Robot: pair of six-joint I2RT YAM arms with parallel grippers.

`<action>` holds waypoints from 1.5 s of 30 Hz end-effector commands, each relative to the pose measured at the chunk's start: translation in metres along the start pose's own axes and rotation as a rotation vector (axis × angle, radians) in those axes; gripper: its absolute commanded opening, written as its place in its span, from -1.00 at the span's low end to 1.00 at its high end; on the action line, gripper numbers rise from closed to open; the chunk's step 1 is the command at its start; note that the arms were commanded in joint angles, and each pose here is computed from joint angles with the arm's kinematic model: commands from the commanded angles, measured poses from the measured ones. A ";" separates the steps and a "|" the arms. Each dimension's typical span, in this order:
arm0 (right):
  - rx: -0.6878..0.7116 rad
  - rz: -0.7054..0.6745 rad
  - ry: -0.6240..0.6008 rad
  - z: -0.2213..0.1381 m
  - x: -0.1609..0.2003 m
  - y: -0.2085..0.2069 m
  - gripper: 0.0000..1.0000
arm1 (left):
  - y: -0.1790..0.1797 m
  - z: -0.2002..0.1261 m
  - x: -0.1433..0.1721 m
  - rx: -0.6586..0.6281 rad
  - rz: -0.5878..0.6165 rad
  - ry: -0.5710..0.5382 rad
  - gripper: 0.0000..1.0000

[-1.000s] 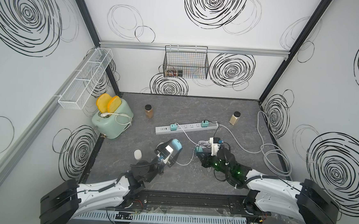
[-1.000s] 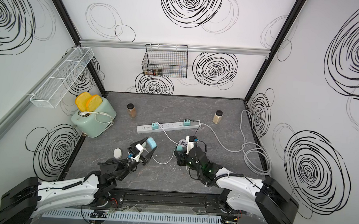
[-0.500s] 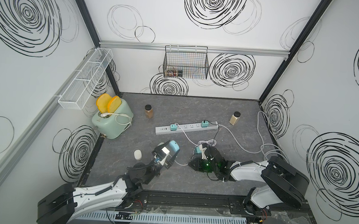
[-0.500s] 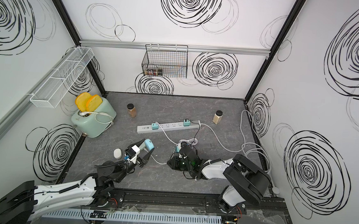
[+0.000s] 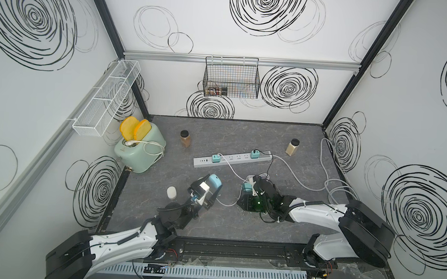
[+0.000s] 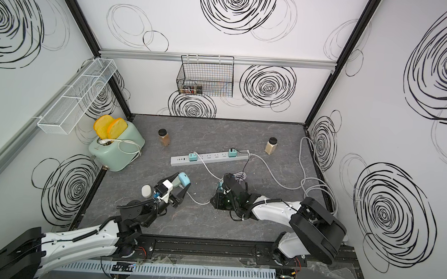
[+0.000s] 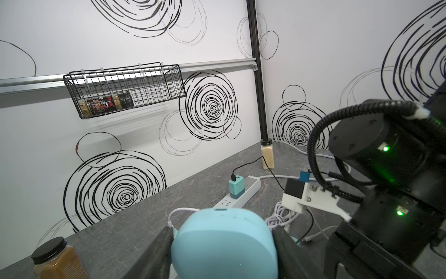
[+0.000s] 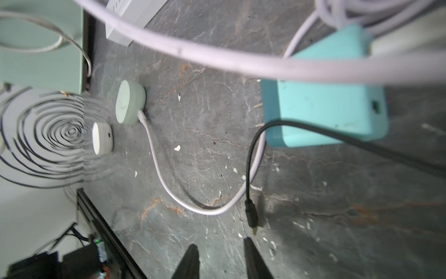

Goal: Charge the bluetooth headset
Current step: Place the charging cable at the center of the board, then pick up the charging cable from the center of the board.

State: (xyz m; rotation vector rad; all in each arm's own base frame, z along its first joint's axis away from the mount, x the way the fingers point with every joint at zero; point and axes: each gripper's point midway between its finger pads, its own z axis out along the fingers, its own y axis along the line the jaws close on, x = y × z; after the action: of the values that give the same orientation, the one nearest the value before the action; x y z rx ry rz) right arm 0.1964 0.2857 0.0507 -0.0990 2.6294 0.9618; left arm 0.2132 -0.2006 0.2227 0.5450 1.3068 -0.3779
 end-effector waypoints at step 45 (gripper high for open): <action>0.332 -0.128 0.072 0.026 -0.030 -0.017 -0.99 | 0.001 -0.005 0.000 0.015 -0.032 -0.031 -0.52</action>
State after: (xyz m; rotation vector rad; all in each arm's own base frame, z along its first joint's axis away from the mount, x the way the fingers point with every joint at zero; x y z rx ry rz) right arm 0.2322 0.2843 0.0203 -0.2378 2.7872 0.4767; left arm 0.2112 -0.1994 0.2133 0.5646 1.3164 -0.3931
